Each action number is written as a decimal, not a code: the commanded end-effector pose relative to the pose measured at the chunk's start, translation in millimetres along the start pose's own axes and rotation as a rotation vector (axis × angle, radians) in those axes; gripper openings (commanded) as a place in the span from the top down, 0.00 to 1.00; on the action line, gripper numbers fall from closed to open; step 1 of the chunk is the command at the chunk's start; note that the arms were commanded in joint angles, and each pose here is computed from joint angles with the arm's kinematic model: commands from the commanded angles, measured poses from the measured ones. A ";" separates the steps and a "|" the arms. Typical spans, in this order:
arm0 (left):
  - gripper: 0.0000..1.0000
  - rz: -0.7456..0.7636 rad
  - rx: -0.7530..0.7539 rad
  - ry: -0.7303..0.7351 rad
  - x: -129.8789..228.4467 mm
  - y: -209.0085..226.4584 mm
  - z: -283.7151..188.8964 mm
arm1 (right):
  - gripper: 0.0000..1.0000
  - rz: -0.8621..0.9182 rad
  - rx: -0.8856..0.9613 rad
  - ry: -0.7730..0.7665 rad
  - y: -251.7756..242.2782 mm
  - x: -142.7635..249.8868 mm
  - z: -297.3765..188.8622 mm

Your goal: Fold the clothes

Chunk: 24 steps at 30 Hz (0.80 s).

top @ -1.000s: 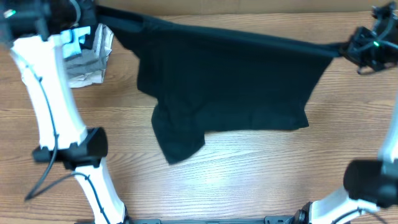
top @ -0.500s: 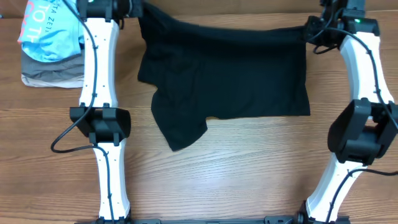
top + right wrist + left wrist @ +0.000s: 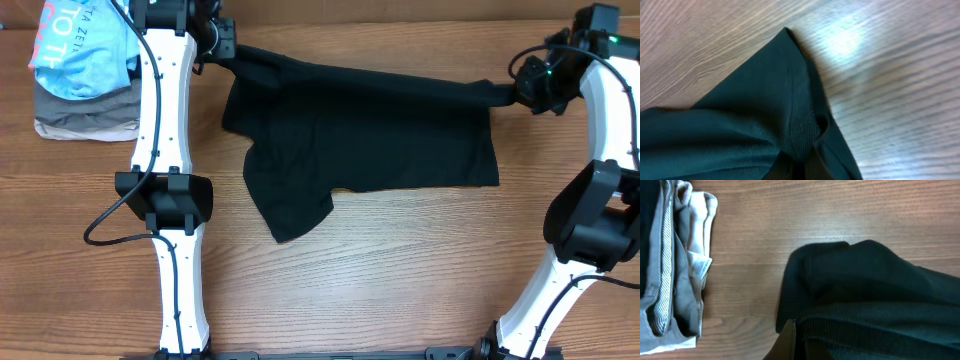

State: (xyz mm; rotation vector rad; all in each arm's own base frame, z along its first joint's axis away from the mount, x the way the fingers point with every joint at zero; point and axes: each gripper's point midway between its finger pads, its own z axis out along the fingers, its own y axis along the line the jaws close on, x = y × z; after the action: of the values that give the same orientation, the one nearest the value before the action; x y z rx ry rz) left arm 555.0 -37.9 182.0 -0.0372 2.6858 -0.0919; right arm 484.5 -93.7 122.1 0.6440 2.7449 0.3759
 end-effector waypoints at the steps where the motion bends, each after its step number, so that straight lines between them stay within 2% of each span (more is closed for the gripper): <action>1: 0.96 0.019 -0.024 0.037 7.6 8.7 9.2 | 0.96 -0.013 0.019 0.001 -7.5 2.5 -2.2; 11: 0.96 0.035 -0.022 0.155 33.5 0.7 70.7 | 0.96 -0.011 0.023 0.015 -17.6 12.9 29.4; 16: 0.96 0.037 -0.018 0.114 24.2 -0.4 94.9 | 0.95 -0.021 0.017 -0.013 -19.5 9.5 40.3; 18: 0.96 0.038 -0.016 0.090 18.8 -0.8 100.4 | 0.91 -0.025 0.014 -0.027 -19.3 6.9 42.8; 24: 0.95 0.038 -0.015 0.090 19.0 -1.0 104.0 | 0.91 -0.024 0.015 -0.022 -20.2 8.8 44.4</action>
State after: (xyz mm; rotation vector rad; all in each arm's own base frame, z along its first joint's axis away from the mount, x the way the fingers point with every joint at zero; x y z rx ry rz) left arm 584.5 -47.9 84.1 -0.0204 2.7676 -0.0886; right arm 487.6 -95.3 72.4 0.6124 2.7324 0.3668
